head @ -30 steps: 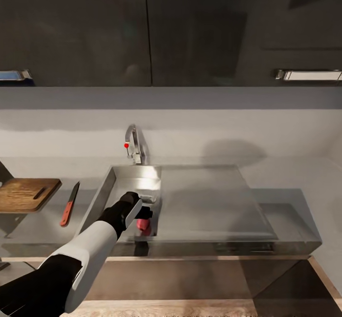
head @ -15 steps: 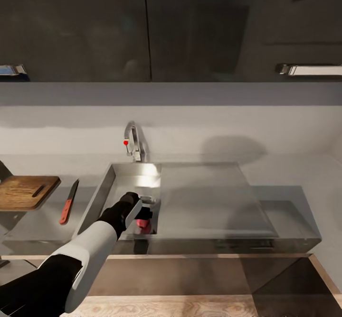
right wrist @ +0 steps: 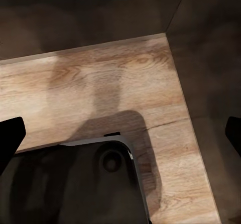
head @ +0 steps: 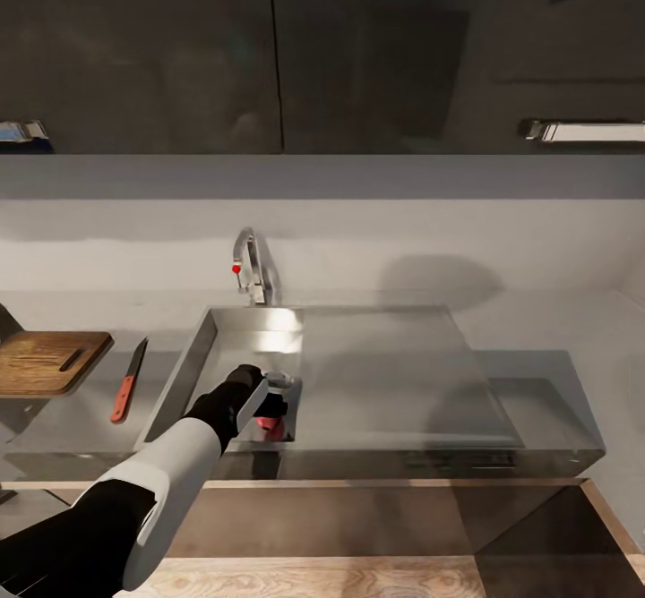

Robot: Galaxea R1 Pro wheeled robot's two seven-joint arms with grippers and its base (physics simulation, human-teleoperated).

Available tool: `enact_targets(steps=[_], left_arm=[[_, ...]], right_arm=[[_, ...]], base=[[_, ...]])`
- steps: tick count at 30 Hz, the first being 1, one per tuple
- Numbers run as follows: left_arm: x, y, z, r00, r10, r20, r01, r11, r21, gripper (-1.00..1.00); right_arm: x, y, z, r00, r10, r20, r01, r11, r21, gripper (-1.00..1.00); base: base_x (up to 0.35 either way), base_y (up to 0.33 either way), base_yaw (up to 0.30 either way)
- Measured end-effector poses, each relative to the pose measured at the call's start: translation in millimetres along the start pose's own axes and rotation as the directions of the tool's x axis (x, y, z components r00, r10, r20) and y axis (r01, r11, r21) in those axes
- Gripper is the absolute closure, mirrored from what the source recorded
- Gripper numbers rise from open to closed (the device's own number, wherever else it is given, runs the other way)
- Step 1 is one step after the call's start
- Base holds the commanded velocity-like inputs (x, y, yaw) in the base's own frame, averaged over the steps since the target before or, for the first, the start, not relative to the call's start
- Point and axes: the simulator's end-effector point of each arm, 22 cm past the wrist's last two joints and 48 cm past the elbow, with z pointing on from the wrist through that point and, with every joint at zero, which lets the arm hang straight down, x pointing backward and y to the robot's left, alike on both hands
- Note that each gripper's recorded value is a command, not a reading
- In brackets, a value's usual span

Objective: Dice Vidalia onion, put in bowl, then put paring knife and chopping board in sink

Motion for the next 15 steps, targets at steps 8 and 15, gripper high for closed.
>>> enact_targets(steps=[8, 15], left_arm=[[0.4, 0.0, 0.1, 1.000, 0.000, -0.001, 0.000, 1.000, 0.000, -1.00], [2.9, 0.3, 1.4, 1.000, 0.001, -0.007, -0.001, 1.000, -0.001, -1.00]], right_arm=[[0.0, 0.2, 0.0, 1.000, 0.000, 0.000, 0.000, 1.000, -0.001, -1.00], [0.0, 0.3, 0.0, 1.000, 0.000, 0.000, 0.000, 1.000, -0.001, -1.00]], base=[[0.017, 0.000, 0.000], [0.054, 0.000, 0.000]])
